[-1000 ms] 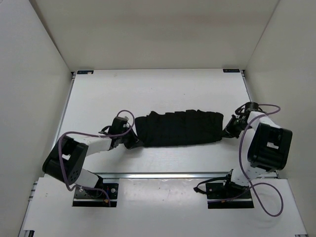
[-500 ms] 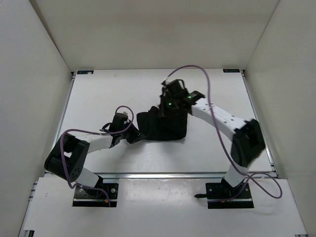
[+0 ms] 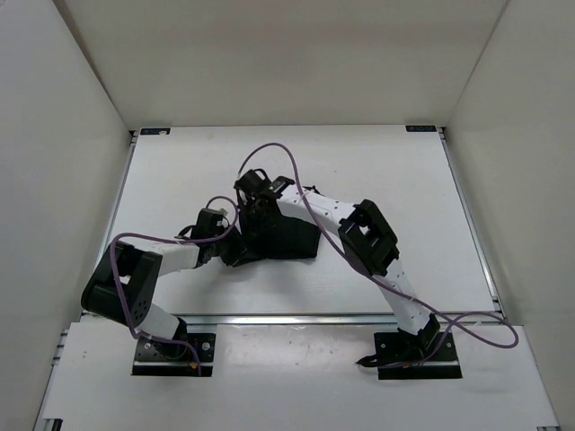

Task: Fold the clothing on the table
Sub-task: Fold the skirt

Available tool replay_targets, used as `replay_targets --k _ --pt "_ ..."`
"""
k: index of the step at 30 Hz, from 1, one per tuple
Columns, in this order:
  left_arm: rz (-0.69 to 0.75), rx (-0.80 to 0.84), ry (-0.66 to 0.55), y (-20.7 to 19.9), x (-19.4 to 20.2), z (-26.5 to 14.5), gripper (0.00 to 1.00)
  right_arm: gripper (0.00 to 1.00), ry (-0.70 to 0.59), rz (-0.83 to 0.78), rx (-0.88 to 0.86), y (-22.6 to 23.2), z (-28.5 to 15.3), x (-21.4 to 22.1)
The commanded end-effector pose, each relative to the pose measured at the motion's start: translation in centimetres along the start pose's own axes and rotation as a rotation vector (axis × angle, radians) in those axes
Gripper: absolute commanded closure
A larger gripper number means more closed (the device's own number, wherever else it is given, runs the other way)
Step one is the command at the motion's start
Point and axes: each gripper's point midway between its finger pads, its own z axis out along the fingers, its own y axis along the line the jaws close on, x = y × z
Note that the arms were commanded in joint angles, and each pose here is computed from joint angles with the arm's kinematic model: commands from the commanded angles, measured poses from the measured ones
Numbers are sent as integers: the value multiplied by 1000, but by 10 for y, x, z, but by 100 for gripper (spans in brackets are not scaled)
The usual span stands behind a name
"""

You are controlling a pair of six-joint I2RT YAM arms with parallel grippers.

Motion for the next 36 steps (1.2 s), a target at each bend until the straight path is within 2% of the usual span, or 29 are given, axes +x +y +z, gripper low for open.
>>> replay_targets --k 1,3,5,9,12,13,14,15,17,18,22,25,26,30,32,33,35,36 --pt "12 -63 72 31 19 0 64 100 7 -62 -7 17 -7 -14" --pt "4 -53 68 29 19 -2 62 100 56 -51 31 12 5 -10" --pt "-7 -60 44 33 17 -4 54 100 61 -44 69 10 6 -12" --pt "-79 3 -13 31 12 -12 53 100 114 18 166 -8 7 -5" --pt "-49 -9 -67 34 0 -25 50 99 174 29 244 -27 6 10" --pt "-35 -27 -73 35 -1 -33 49 95 167 12 248 -24 1 11" --pt "-22 -11 -102 30 -7 -39 39 93 163 11 256 -29 -1 11" --pt "-38 -28 -107 37 -7 -43 37 89 124 -3 282 -30 -6 5" --pt "-30 32 -172 25 -16 -60 38 75 78 -4 260 -23 -18 -4" --pt "-38 63 -219 18 -24 -72 37 72 44 0 250 -18 -28 -12" --pt "-61 92 -379 11 -49 -110 37 47 -118 -14 243 6 -90 -41" --pt "10 79 -408 -5 -57 -125 35 41 -180 -16 222 21 -131 -38" --pt "5 95 -408 -12 -58 -128 35 33 -196 -22 211 26 -146 -32" --pt "11 124 -431 -22 -66 -136 35 31 -194 -3 178 14 -171 5" --pt "-5 134 -431 -21 -66 -137 35 30 -224 71 137 0 -183 11" --pt "-9 130 -420 -17 -62 -134 35 20 -235 66 73 6 -188 20" --pt "-23 123 -420 -13 -59 -133 35 19 -290 113 -18 -1 -203 22" --pt "-20 132 -426 -14 -59 -134 35 13 -337 140 -53 -14 -207 22"
